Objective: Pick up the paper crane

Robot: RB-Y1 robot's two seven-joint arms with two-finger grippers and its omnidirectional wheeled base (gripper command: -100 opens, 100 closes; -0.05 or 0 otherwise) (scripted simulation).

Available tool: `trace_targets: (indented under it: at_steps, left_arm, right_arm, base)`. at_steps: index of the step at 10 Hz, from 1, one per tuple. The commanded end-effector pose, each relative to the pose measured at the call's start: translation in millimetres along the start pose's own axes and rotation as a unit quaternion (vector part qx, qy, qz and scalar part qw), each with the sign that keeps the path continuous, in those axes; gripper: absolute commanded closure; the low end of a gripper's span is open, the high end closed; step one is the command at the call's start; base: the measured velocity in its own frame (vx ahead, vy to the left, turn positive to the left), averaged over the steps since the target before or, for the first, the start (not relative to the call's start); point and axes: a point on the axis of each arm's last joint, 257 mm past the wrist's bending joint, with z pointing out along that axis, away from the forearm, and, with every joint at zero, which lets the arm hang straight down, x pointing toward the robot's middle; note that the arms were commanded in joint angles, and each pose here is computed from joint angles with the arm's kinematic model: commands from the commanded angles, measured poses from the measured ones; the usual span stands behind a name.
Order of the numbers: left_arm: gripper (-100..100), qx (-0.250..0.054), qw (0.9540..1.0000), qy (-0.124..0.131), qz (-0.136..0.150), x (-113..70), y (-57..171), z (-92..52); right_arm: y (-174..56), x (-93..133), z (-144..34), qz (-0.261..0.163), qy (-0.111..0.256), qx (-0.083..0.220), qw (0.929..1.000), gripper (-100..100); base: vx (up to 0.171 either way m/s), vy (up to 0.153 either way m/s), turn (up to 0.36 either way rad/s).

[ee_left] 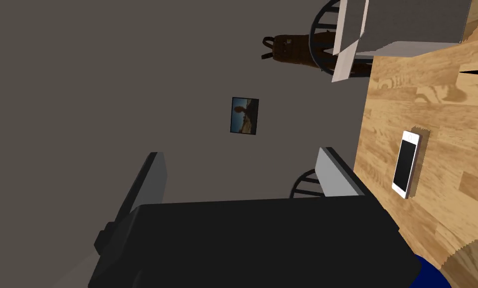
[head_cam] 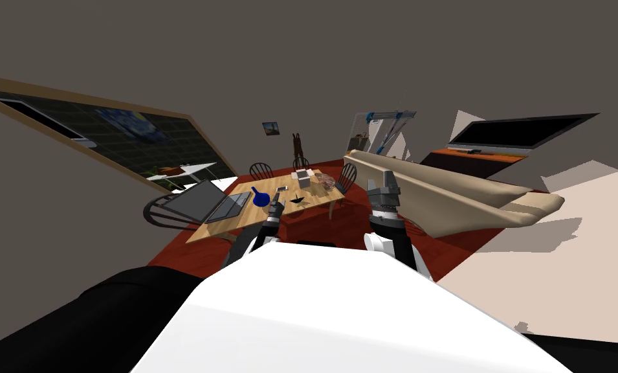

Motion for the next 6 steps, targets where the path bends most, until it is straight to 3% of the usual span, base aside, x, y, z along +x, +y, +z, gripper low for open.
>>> trace_targets:
  at_steps: [1, 2, 4, 5, 6]
  left_arm:
    - [-100, -0.038, 0.9992, -0.004, -0.013, -1.9, 28, -0.8]
    - [-100, -0.039, 0.9991, -0.004, -0.013, -1.9, 29, -0.8]
    - [-100, -0.085, 0.9959, -0.012, -0.029, -6.5, 63, -3.8]
    - [-100, -0.085, 0.9959, -0.012, -0.029, -6.5, 63, -3.8]
    - [-100, -0.107, 0.9935, -0.017, -0.036, -9.5, 80, -5.5]
  right_arm:
    - [0, 0, 0.0, 0.0, 0.0, 0.0, 1.0, 0]
    - [0, 0, 0.0, 0.0, 0.0, 0.0, 1.0, 0]
    - [0, 0, 0.0, 0.0, 0.0, 0.0, 1.0, 0]
    - [0, 0, 0.0, 0.0, 0.0, 0.0, 1.0, 0]
    - [0, 0, 0.0, 0.0, 0.0, 0.0, 1.0, 0]
  base:
    - [0.039, -0.059, 0.046]
    - [0.03, -0.04, 0.018]
    - [0.021, -0.05, 0.038]
    - [0.017, -0.047, 0.026]
    - [0.021, -0.04, 0.037]
